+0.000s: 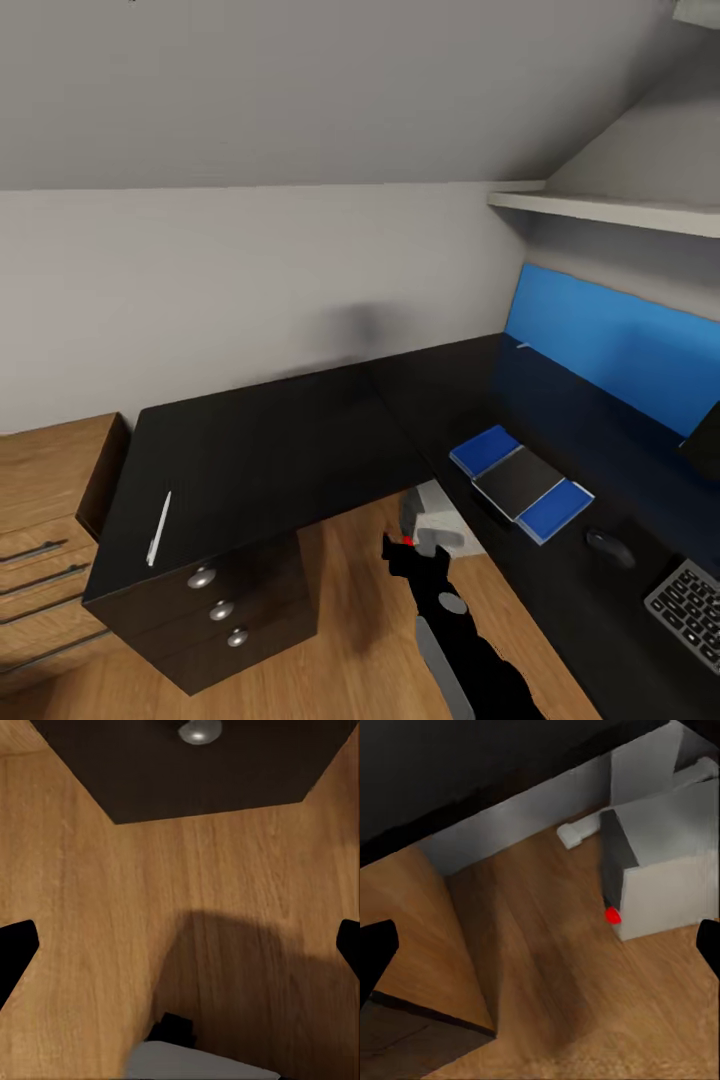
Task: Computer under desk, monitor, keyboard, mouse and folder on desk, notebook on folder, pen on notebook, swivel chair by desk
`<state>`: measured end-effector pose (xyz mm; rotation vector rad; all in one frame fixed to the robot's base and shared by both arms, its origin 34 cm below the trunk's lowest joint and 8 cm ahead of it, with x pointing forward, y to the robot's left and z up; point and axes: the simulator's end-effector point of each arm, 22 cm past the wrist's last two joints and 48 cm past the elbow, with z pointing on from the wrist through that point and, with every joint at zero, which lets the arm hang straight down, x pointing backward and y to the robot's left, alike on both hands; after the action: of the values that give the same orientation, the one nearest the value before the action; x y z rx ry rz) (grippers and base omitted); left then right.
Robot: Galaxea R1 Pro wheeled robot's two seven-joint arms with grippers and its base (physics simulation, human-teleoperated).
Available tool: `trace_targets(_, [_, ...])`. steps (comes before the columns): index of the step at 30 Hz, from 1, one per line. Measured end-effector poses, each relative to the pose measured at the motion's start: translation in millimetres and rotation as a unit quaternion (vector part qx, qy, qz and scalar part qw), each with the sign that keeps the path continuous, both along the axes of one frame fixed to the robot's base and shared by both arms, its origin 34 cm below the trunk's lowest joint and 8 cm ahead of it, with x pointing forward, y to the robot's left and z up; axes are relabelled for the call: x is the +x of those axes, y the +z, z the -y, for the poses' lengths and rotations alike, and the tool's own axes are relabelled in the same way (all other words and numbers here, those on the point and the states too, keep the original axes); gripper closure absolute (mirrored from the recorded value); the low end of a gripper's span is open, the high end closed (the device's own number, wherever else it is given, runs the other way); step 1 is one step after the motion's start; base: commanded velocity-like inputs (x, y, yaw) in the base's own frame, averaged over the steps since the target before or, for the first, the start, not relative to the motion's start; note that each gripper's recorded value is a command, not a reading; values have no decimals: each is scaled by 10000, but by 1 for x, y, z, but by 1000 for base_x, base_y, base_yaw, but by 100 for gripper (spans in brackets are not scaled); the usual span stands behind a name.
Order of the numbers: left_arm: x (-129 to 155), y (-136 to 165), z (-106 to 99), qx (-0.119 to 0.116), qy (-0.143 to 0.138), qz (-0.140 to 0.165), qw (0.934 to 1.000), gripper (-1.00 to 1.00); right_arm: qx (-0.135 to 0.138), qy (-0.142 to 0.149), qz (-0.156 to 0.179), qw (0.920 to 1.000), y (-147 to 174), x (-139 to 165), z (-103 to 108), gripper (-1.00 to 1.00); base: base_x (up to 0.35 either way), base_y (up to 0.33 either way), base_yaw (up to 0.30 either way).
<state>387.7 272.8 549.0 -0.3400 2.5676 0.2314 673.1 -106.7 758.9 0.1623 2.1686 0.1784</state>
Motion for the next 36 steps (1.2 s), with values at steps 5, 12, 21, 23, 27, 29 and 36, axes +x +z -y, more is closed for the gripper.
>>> trace_targets(5, [-2,11,-52,287,272,25,9992,-100,-1049,-101,-878,9906,-8,-22,20,-100,0,0,0])
trace_targets(12, [8,31,-64,377,434,492,9971,-100,-945,-406,-473,9936,39,-5,27,-100,0,0,0])
trace_targets(21, [31,131,-83,511,449,1818,9810,-100,-1081,-109,-655,9919,65,-12,13,-100,0,0,5])
trace_targets(23, [8,124,-80,394,447,1371,9888,-100,-1088,-119,-654,9918,65,-12,13,-100,0,0,176])
trace_targets(27, [-10,115,-79,333,458,1034,9930,-100,-1113,-119,-655,9915,64,-12,13,-100,0,0,250])
trace_targets(29, [-24,106,-80,335,470,836,9948,-100,-1126,-117,-654,9914,64,-12,13,-100,0,0,271])
trace_targets(36, [-45,91,-79,326,465,552,9969,-100,-1217,105,-690,9901,57,-19,-1,-100,0,137,277])
